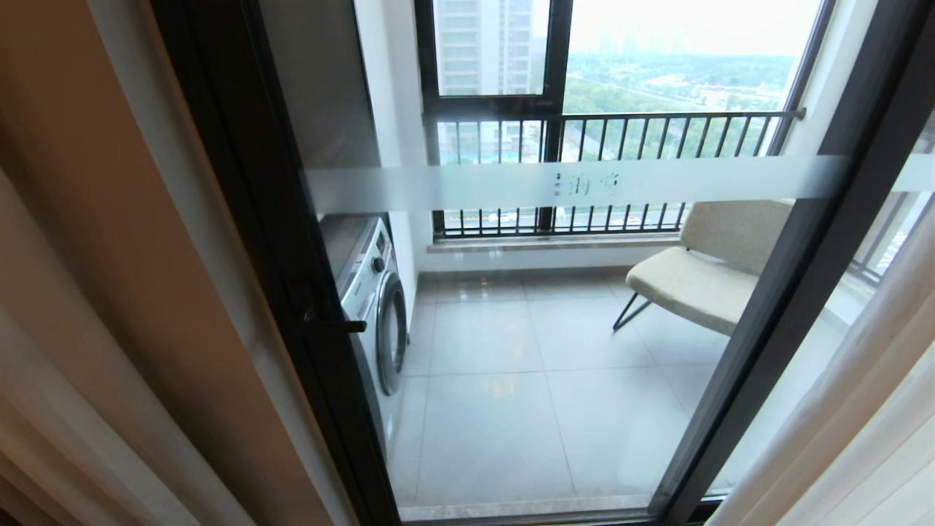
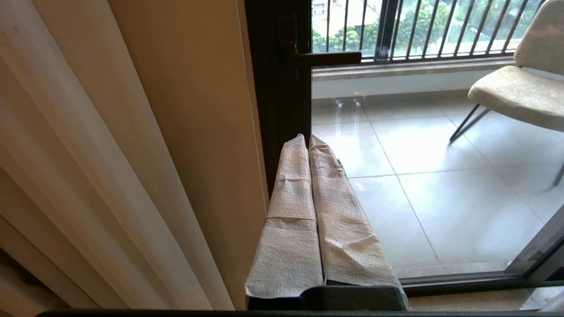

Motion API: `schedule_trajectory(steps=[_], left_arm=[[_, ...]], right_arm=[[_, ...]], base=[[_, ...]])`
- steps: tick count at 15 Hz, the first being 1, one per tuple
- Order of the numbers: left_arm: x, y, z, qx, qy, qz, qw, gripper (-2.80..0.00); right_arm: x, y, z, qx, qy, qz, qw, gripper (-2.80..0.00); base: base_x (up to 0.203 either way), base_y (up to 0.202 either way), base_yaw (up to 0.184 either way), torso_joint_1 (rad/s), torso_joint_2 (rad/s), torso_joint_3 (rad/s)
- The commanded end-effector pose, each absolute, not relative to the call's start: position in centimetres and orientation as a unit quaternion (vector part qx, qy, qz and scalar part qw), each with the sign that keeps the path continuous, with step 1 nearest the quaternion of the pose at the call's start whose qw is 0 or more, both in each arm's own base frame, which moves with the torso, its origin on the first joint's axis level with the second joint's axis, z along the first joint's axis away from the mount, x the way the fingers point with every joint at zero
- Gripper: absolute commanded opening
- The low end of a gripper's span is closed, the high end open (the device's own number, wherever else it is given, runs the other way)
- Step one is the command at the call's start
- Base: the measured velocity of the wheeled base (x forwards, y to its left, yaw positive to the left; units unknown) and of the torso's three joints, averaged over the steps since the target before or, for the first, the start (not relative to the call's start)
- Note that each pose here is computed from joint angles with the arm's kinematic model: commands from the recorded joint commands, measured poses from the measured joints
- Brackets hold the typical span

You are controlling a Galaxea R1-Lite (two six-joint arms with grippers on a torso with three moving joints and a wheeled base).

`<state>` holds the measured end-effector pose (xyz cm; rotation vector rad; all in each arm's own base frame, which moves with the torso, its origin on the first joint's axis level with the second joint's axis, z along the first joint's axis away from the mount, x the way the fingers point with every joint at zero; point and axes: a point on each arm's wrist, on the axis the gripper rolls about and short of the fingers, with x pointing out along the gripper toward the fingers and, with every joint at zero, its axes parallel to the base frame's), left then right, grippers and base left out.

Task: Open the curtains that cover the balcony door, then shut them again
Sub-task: Pull the inner curtains open on both sides

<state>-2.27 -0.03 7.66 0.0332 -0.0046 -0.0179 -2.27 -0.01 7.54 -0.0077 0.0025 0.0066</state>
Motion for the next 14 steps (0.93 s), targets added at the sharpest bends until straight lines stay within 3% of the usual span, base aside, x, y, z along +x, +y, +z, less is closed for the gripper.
schedule_trajectory(steps=[1,14], left_arm=[[-2.29,-0.03,7.65,0.017,-0.004,-0.009,1.0,-2.8],[-2.29,-0.03,7.65,0.017,-0.004,-0.009,1.0,-2.8]], right_arm=[[-2.27,-0.01,7.55,-0.004,0.001,0.004,1.0,-2.8],[-2.27,-0.01,7.55,-0.005,0.001,0.004,1.0,-2.8]], base=[[0.0,0.0,0.0,0.0,0.0,0.0],[0.0,0.0,0.0,0.0,0.0,0.0]])
